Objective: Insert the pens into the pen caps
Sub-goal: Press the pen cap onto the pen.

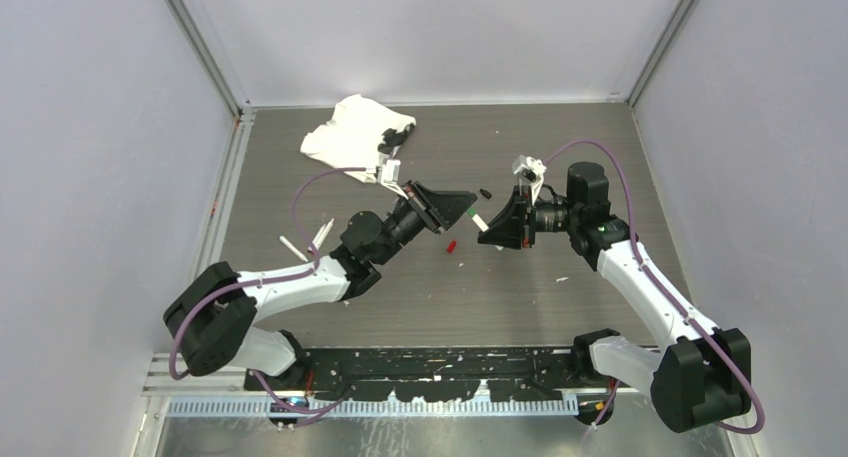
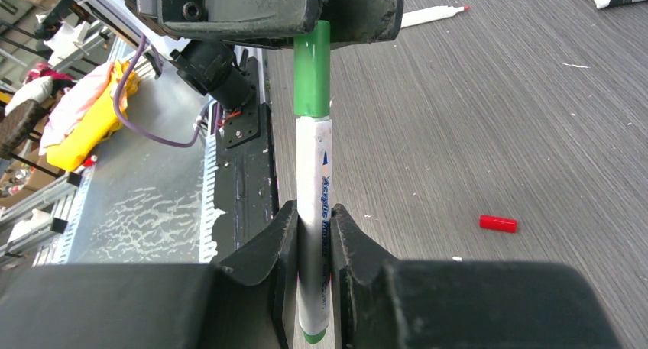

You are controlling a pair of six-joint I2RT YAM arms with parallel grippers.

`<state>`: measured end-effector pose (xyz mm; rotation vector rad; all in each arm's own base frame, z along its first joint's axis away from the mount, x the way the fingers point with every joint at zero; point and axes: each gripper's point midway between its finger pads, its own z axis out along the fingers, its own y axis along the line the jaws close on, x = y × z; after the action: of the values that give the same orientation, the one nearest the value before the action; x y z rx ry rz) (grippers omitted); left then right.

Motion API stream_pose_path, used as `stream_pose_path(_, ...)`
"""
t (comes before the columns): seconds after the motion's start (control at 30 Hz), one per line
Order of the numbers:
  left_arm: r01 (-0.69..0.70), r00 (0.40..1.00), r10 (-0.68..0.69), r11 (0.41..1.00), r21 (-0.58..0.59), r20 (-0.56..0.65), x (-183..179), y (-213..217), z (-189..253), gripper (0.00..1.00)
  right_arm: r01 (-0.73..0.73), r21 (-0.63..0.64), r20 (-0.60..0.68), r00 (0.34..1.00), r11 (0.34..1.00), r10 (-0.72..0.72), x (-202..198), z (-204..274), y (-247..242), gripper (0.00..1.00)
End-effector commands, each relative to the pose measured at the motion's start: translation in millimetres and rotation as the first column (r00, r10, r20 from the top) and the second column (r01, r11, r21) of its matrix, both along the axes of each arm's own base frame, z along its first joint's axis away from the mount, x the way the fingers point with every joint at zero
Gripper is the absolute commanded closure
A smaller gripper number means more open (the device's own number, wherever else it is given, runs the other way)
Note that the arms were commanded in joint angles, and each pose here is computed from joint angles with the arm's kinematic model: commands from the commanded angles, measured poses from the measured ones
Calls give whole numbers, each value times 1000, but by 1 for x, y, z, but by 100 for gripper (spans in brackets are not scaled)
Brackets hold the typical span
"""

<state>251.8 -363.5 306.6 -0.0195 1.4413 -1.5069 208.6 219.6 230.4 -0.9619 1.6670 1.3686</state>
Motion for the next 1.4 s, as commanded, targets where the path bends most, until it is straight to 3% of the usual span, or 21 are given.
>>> stream_pose_path(0.0,22,998,-18,997,-70,58,-4,-3,30,71,-6,17,55,998,1000,5,4,13,1,99)
stream_pose_path(0.37,28,999,-25,998,-63,47,-4,-6,27,71,-3,16,54,999,1000,2,4,13,1,99)
stream_pose_path(0.77,103,993,-99,993,-54,72,-17,-12,25,99,9,24,29,1000,1000,-10,7,15,1,99)
stream_pose_path(1.03,182,982,-177,980,-83,62,-30,-20,17,99,40,79,35,998,996,-43,13,28,2,99)
stream_pose_path(1.37,394,919,-392,917,-67,36,-87,-39,-16,99,131,141,88,986,981,-144,28,45,-3,99)
